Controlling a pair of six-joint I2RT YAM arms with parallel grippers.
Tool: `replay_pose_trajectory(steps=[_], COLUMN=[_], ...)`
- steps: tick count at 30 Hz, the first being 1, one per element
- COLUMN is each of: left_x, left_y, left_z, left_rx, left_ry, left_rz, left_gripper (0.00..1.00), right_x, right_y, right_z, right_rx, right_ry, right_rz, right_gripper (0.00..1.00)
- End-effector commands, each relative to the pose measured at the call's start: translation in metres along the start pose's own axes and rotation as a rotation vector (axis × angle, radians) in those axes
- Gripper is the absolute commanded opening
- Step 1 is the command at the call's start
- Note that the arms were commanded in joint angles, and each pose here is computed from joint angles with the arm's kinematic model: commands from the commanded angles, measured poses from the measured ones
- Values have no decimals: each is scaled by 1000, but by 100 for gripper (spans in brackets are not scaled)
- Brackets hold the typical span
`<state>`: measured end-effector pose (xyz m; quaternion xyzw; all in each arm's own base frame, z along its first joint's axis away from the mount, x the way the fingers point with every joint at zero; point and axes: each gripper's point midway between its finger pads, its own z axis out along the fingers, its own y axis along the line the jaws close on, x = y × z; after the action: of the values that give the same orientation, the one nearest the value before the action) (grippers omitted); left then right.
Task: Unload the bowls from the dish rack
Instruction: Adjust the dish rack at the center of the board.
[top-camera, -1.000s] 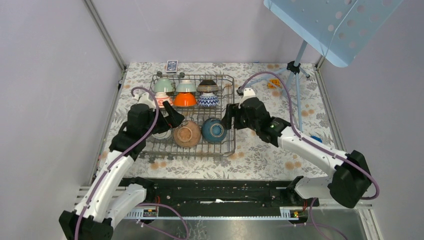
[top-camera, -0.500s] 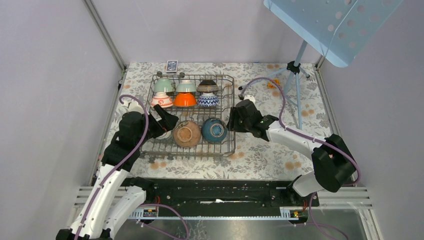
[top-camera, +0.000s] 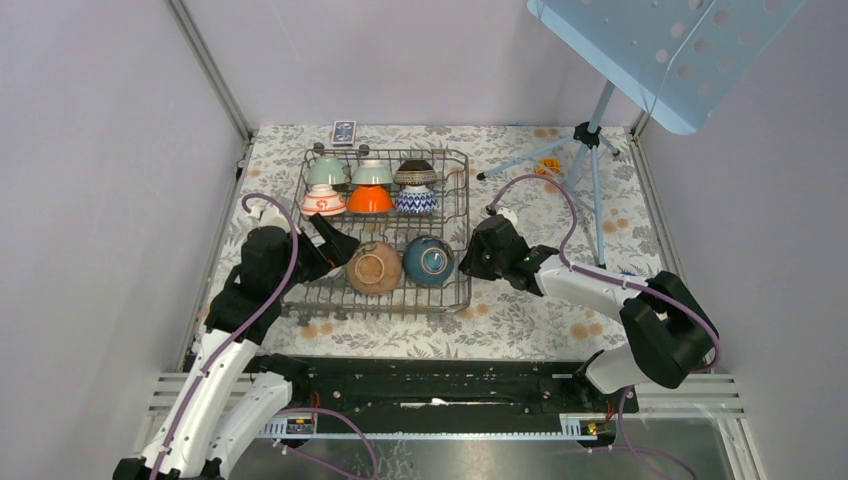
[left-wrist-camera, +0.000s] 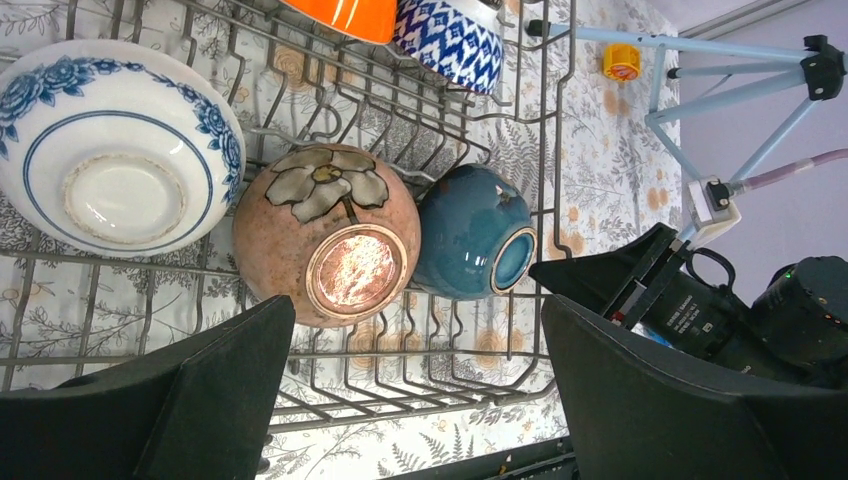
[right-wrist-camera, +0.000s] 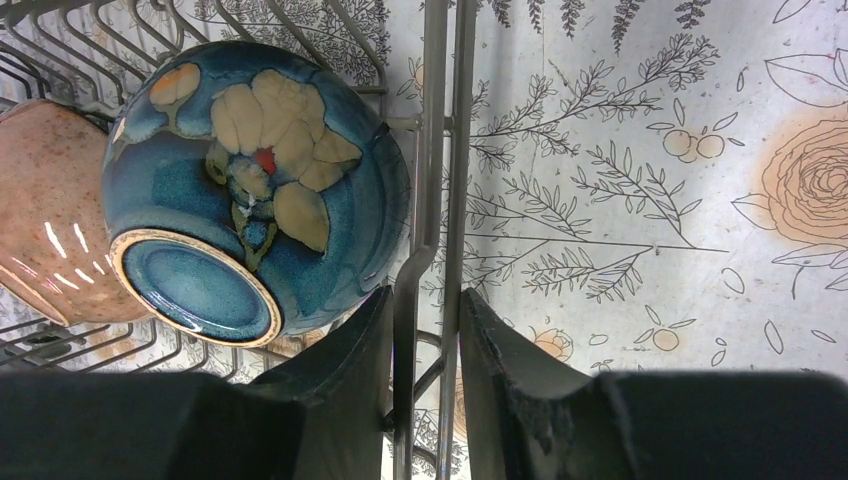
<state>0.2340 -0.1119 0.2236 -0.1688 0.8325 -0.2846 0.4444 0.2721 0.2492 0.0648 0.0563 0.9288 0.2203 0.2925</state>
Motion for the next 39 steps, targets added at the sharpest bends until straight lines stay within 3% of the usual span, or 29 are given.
replay_pose_trajectory(steps=[1, 16, 23, 31, 39], left_x=[-3, -12, -16, -22, 5], left_y=[-7, -9, -6, 48, 76], left_z=[-1, 0, 0, -19, -27], left_rx=[31, 21, -19, -335, -488], left_ry=[-13, -33, -33, -110, -48], left_rz=[-13, -3, 0, -116, -251], left_gripper=[99, 99, 99, 99, 99], right_x=[9, 37, 50, 40, 23], right_y=[21, 87, 109, 91, 66], right_z=[-12, -14, -12, -25, -60], right_rx=[-89, -236, -277, -217, -152], right_ry=[20, 71, 107, 49, -24], right_rz=[16, 93, 86, 12, -162], right_gripper=[29, 29, 48, 77, 89])
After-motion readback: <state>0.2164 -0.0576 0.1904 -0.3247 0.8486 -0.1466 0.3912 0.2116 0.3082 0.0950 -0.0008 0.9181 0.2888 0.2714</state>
